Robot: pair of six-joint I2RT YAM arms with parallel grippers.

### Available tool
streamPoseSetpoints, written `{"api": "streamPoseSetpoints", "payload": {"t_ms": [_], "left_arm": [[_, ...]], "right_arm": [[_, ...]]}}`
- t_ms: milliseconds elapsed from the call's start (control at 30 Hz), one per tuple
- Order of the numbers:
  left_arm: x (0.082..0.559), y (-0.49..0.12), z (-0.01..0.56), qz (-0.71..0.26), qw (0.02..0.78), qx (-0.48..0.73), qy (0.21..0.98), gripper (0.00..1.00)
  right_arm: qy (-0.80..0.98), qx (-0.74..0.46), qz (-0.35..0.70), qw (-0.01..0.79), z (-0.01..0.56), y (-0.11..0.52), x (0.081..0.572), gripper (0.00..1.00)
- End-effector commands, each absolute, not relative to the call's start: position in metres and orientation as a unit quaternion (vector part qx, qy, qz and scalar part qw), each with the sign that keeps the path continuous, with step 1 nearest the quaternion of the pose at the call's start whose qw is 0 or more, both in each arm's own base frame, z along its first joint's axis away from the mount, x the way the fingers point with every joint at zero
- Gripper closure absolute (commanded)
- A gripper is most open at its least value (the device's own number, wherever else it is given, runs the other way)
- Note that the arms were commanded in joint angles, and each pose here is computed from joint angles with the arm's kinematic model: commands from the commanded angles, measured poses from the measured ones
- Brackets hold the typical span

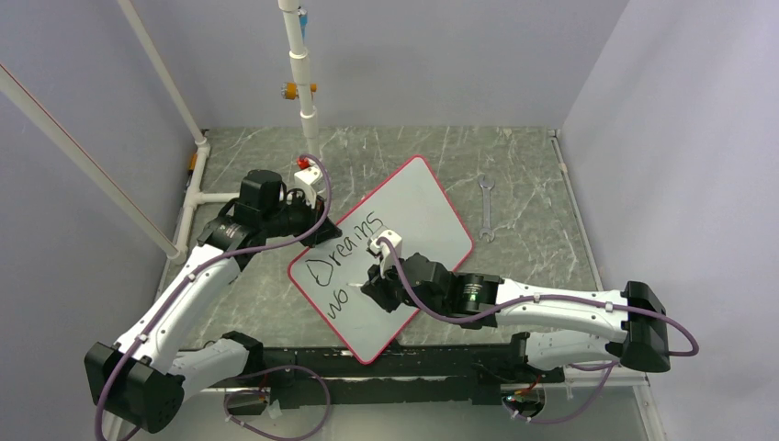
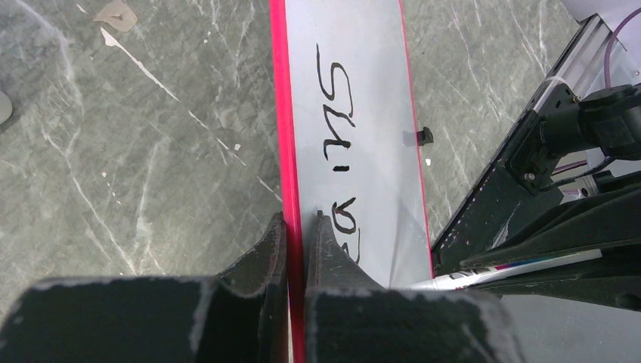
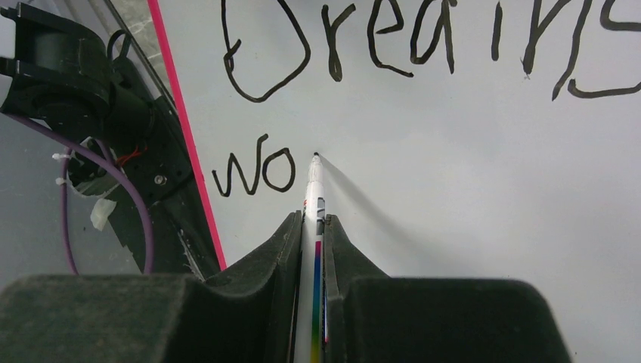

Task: Write a sentence on the whiteboard

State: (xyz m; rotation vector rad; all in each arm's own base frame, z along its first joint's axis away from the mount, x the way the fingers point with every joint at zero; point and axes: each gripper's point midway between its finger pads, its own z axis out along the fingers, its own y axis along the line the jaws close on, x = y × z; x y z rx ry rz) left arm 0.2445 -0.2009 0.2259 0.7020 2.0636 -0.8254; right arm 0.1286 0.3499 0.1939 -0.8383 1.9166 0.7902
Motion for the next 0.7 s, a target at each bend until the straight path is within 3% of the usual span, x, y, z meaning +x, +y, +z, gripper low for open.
{"api": "streamPoseSetpoints", "payload": {"t_ms": [0, 667], "left_arm": [[0.249, -0.199, 0.232, -0.301, 0.431, 0.322, 0.788, 1.00], [0.249, -0.199, 0.232, -0.302, 0.431, 0.322, 0.787, 1.00]], "right_arm": [[0.770, -0.325, 0.328, 0.440, 0.193, 0.352, 0.130, 1.00], [0.786, -0.309, 0.340, 0.412, 0.174, 0.334, 0.117, 1.00]]}}
